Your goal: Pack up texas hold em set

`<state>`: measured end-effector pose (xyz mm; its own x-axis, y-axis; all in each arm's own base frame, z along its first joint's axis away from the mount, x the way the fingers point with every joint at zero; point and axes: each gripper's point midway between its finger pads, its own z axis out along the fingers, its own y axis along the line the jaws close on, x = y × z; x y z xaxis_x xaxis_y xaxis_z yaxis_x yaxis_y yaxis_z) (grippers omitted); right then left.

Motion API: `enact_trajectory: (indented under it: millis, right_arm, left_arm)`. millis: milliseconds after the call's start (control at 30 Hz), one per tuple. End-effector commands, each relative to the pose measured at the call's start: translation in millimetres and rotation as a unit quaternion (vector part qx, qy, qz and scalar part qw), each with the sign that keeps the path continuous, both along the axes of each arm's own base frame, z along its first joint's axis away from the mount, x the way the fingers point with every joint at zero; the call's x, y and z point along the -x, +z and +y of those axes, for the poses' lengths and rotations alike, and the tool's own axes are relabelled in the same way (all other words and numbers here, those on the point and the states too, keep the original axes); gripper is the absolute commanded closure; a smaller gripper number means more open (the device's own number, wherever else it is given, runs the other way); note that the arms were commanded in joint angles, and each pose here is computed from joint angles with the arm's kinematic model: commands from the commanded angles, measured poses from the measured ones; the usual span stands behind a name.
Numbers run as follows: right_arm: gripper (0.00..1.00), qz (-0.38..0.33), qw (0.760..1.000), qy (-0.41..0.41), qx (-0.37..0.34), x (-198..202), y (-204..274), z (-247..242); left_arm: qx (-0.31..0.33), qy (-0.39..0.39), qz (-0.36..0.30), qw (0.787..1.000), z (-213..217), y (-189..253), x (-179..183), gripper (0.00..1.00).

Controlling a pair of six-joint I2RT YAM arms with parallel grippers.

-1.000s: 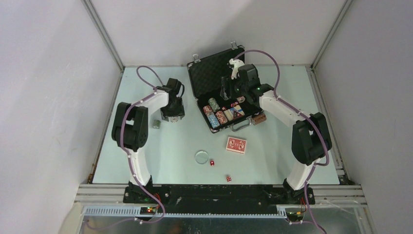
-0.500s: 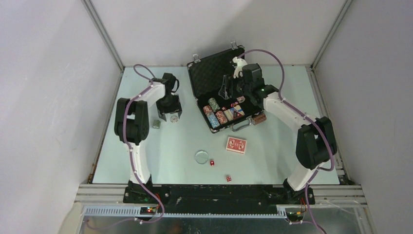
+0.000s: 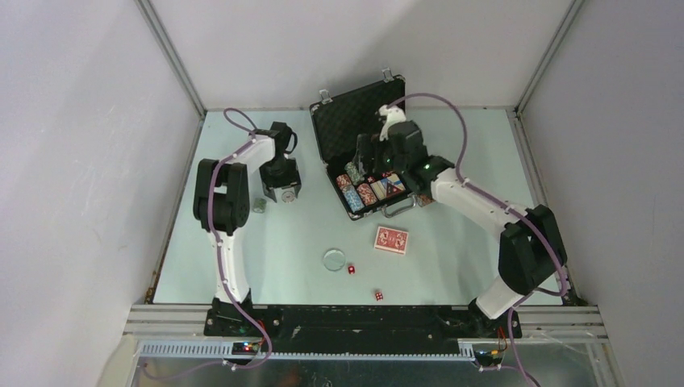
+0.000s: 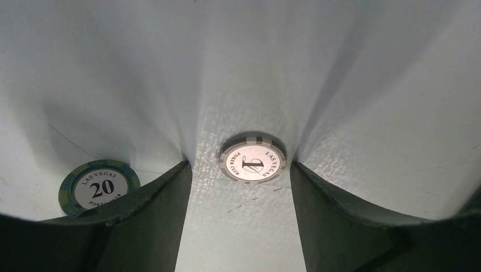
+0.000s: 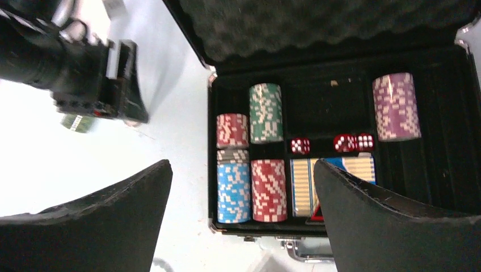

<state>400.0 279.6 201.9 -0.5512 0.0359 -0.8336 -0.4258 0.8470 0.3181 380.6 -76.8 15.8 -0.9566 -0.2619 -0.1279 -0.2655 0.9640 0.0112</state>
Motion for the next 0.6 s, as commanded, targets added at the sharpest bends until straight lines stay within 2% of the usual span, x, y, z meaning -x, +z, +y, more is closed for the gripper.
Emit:
enact_trajectory:
  millis: [0, 100, 167, 200, 400, 567]
  right_arm:
    - [0.01, -0.06, 0.99, -0.12, 0.045, 3.1, 2.3, -13.3]
    - [0.0, -0.049, 0.997, -0.062, -0.002, 11.3, -5.1, 4.4]
    - [0.0, -0.033, 0.997, -0.063, -0.034, 10.6, -20.0, 2.9]
    - [0.0, -0.048, 0.995, -0.068, -0.05, 5.9, -15.8, 3.5]
    - [0.01, -0.067, 0.996, -0.034, -0.056, 14.7, -37.1, 32.8]
    - [0.0, -0.076, 0.988, 0.007, -0.132, 25.8, -39.9, 64.5]
  left_arm:
    - [0.007, 0.004, -0.014, 1.0, -3.3, -1.5, -12.7, 0.3]
    - [0.008, 0.001, -0.016, 1.0, -5.5, -2.8, -13.9, 0.29]
    - [0.01, -0.001, -0.018, 1.0, -7.3, -2.5, -15.1, 0.29]
    - [0.01, -0.002, -0.02, 1.0, -7.6, -2.1, -16.0, 0.29]
    - [0.011, -0.006, -0.023, 1.0, -9.5, -0.5, -17.0, 0.29]
    - [0.011, -0.008, -0.027, 1.0, -9.6, 2.4, -17.8, 0.29]
